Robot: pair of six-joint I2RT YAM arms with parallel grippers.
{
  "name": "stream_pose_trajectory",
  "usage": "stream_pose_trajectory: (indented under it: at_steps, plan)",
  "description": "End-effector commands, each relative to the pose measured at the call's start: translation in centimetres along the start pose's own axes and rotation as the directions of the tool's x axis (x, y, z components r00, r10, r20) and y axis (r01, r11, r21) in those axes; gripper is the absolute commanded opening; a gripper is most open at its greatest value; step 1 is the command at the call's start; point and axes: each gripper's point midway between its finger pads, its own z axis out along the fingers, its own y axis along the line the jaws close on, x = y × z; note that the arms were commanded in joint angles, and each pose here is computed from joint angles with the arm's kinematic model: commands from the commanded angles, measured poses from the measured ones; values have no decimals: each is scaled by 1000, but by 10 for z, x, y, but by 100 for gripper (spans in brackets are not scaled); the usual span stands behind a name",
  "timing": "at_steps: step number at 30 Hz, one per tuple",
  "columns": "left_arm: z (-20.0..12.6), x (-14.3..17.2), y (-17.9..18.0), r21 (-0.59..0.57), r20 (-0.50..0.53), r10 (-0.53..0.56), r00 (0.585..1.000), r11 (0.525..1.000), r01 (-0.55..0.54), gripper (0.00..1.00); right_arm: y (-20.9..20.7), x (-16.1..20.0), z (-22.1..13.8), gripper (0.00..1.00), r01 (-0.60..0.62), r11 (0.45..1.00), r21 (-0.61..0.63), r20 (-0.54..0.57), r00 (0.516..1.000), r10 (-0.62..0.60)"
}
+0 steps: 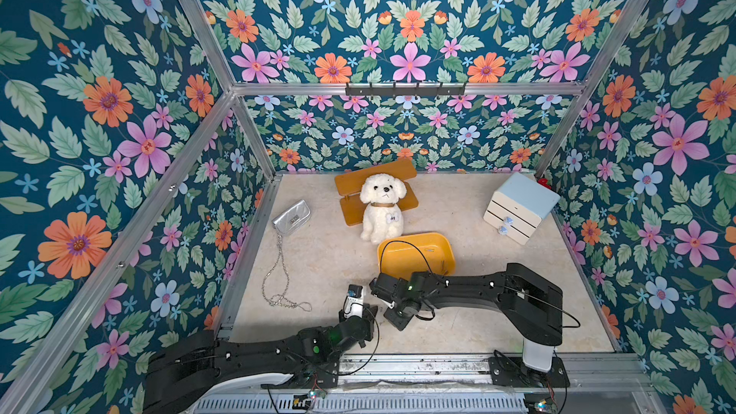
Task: Put the screws on the desktop into the storage box
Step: Pick up the screw from the center of the board.
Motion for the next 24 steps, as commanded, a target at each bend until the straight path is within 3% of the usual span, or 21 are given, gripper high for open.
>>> stream_pose_trajectory:
  at_steps: [1, 10, 24]
  plan:
    - [0, -3, -3, 13, 9, 3, 1000, 1000, -3, 33, -4, 15, 6, 17, -7, 1000, 22, -61, 998, 9]
    - [-1, -5, -4, 15, 17, 4, 1000, 1000, -5, 33, -4, 7, -10, 15, -16, 1000, 19, -20, 1000, 17]
    - [-3, -6, -7, 47, 31, -2, 1000, 999, 1, 33, -43, -27, -99, 14, -60, 991, 117, 146, 988, 43]
